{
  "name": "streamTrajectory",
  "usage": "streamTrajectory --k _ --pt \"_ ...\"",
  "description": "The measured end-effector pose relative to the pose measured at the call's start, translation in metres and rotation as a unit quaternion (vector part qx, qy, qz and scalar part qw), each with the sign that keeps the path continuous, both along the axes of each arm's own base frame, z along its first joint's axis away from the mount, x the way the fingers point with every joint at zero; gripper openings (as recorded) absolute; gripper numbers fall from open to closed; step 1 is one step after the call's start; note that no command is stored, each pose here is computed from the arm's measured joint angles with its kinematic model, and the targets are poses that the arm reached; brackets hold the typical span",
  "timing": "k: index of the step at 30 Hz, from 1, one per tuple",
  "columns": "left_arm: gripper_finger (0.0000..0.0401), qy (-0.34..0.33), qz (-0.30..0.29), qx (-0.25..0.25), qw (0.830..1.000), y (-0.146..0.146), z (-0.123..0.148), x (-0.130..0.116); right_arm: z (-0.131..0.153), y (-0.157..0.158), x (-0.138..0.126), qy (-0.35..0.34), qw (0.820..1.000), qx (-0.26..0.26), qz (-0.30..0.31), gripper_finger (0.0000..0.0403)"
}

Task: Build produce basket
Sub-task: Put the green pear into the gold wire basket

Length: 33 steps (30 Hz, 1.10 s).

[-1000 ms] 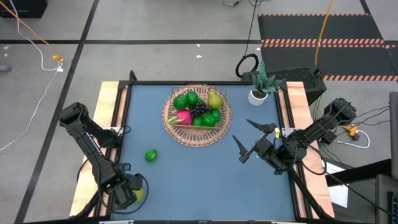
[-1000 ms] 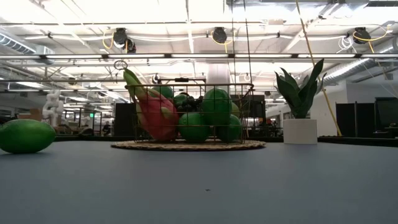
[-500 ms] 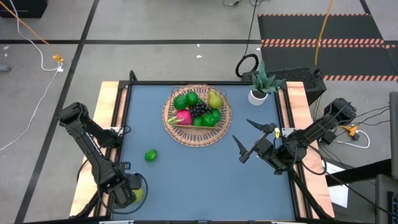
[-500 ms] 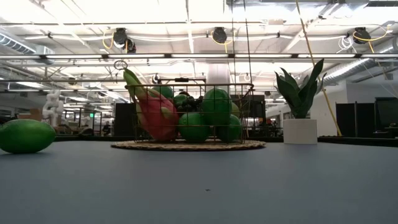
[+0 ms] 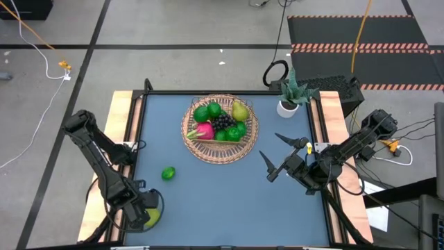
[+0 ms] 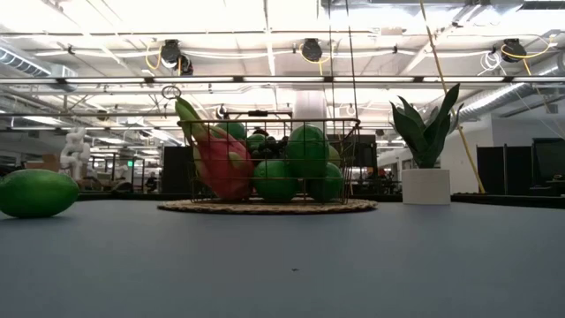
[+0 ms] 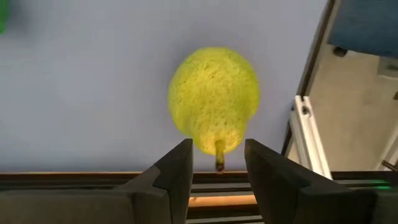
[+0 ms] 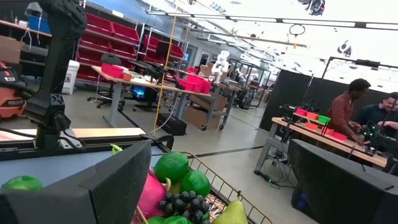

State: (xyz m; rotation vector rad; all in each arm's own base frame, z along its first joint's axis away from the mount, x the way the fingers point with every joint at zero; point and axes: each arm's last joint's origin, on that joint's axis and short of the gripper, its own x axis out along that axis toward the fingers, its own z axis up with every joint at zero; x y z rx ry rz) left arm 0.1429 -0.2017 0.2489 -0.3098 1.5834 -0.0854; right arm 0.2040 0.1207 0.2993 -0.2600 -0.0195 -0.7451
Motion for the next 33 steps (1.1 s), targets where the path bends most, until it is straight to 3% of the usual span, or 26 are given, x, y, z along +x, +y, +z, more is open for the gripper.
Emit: streamTrajectory --k 7,22,33 --pt "0.0143 0.01 -0.008 -0.009 1.0 -0.001 0.0 -0.001 0.0 0.0 0.0 0.0 1.0 0.0 0.0 0.0375" --pt "0.0094 0.009 -0.012 -0.005 1.0 0.0 0.0 -0.001 0.0 0.0 0.0 0.001 1.0 0.0 0.0 0.0375" --pt "0.0082 0.033 -0.004 0.011 0.999 0.004 -0.016 -0.005 -0.001 0.0 0.0 0.003 1.0 -0.002 0.0 0.0375"
